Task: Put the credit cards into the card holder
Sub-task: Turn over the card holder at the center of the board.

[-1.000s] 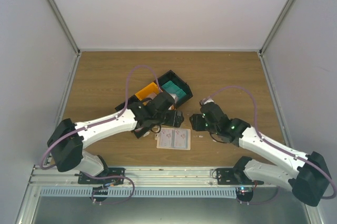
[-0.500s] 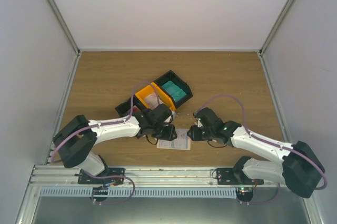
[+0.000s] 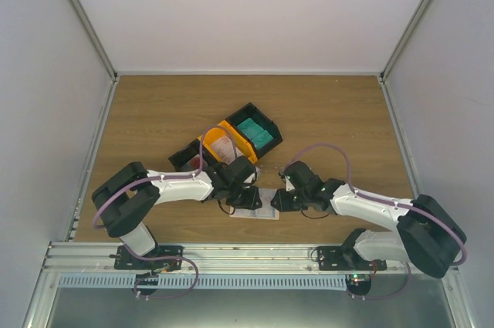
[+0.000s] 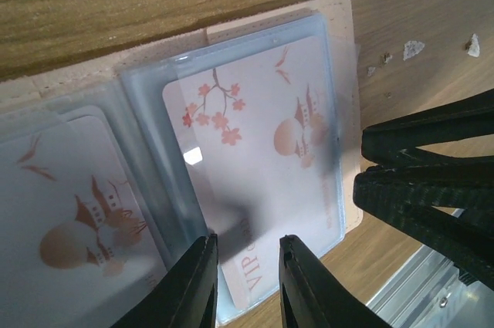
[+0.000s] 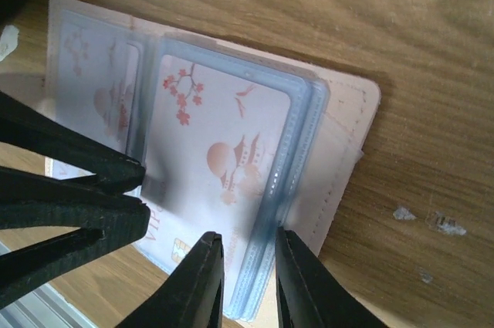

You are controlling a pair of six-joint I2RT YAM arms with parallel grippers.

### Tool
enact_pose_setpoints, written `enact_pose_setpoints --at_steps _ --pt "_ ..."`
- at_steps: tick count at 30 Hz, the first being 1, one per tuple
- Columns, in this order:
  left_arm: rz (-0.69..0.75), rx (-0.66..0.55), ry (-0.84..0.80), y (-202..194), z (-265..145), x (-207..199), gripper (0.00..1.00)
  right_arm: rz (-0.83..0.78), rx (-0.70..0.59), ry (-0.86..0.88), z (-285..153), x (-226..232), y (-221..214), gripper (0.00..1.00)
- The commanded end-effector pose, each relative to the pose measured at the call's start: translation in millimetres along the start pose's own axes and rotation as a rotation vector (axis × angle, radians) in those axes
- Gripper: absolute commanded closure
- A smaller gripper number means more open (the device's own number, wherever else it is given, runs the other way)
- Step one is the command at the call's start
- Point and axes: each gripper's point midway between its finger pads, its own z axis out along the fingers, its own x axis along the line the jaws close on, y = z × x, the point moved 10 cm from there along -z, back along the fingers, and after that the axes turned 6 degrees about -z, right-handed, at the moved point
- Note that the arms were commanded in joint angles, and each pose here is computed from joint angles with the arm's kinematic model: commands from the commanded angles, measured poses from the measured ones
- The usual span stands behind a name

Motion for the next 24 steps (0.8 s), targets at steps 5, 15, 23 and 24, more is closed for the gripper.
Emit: enact_pose_setpoints --at_steps 5,15,23,24 --pt "-0.022 0.015 0.049 -6.0 9.0 12.7 0.78 0.004 0.009 0.014 6.6 -3.0 -2.1 0.79" --pt "-0.052 0.041 0.106 -11.3 15.9 24.6 0.92 0.009 0.000 0.010 3.1 -2.9 -2.5 0.77" --pt "-0.070 0.062 0.151 -15.5 21.2 33.9 0.94 0.020 0.005 0.021 3.5 -2.4 -3.0 0.76" --pt "-0.072 0.062 0.152 -15.5 21.7 34.3 0.94 0.019 0.004 0.027 3.2 -1.6 -2.5 0.76"
